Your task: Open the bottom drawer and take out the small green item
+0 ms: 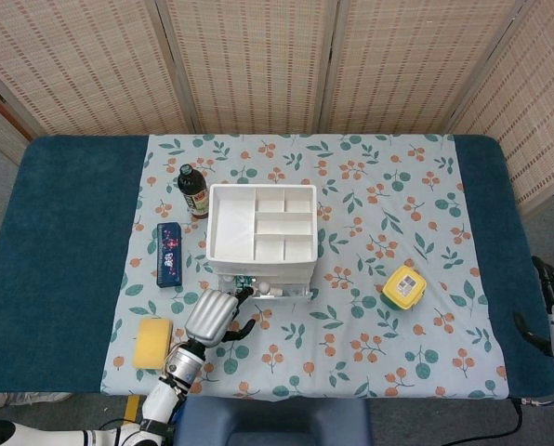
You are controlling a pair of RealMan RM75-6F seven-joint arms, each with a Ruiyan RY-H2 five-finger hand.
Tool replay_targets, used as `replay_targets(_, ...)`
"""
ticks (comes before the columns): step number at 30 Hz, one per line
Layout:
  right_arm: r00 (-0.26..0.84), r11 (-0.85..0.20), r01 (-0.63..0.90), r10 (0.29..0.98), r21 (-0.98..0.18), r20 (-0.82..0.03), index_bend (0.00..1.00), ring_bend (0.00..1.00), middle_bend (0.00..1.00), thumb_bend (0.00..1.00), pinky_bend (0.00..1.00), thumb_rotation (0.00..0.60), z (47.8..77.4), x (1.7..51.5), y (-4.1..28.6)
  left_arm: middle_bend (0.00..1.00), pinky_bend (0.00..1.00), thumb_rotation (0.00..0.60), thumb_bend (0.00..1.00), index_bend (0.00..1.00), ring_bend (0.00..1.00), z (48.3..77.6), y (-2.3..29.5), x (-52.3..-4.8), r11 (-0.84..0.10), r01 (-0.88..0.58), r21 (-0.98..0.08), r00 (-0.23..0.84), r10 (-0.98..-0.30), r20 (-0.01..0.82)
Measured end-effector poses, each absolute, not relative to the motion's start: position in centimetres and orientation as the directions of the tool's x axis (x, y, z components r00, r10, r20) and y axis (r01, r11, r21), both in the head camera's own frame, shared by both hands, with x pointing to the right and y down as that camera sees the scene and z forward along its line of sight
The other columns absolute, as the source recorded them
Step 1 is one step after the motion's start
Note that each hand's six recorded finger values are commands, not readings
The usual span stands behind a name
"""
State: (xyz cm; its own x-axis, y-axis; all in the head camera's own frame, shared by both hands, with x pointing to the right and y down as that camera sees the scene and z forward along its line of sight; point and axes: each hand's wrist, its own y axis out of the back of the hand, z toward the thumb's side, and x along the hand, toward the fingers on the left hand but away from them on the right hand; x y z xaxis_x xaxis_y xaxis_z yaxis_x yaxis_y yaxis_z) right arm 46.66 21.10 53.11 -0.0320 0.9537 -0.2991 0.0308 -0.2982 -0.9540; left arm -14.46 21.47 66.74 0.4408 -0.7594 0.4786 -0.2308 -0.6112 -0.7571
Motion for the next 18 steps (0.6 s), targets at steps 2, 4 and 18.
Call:
replay_targets(2, -0.029, -0.298, 0.032, 0.954, -0.954, -0.299, 0.02, 0.04, 0.16, 0.32, 0.04, 0.600, 53.1, 46.6, 21.0, 1.00, 1.00, 0.600, 0.34, 0.34, 1.00, 66.7, 21.7, -14.5, -0.615, -0.224, -0.756, 0.446, -0.754, 0.482)
replay_targets(4, -0.026, -0.298, 0.032, 0.954, -0.954, -0.299, 0.02, 0.04, 0.16, 0.32, 0.04, 0.600, 53.2, 46.5, 21.0, 1.00, 1.00, 0.600, 0.34, 0.35, 1.00, 66.6, 22.0, -14.6, -0.621, -0.216, -0.753, 0.450, -0.748, 0.488)
replay_targets(18, -0.023, -0.289, 0.033, 0.957, -0.957, -0.289, 0.02, 0.04, 0.16, 0.32, 0.04, 0.600, 53.0, 46.5, 21.0, 1.00, 1.00, 0.600, 0.34, 0.37, 1.00, 65.8, 23.2, -14.7, -0.635, -0.206, -0.745, 0.471, -0.731, 0.493)
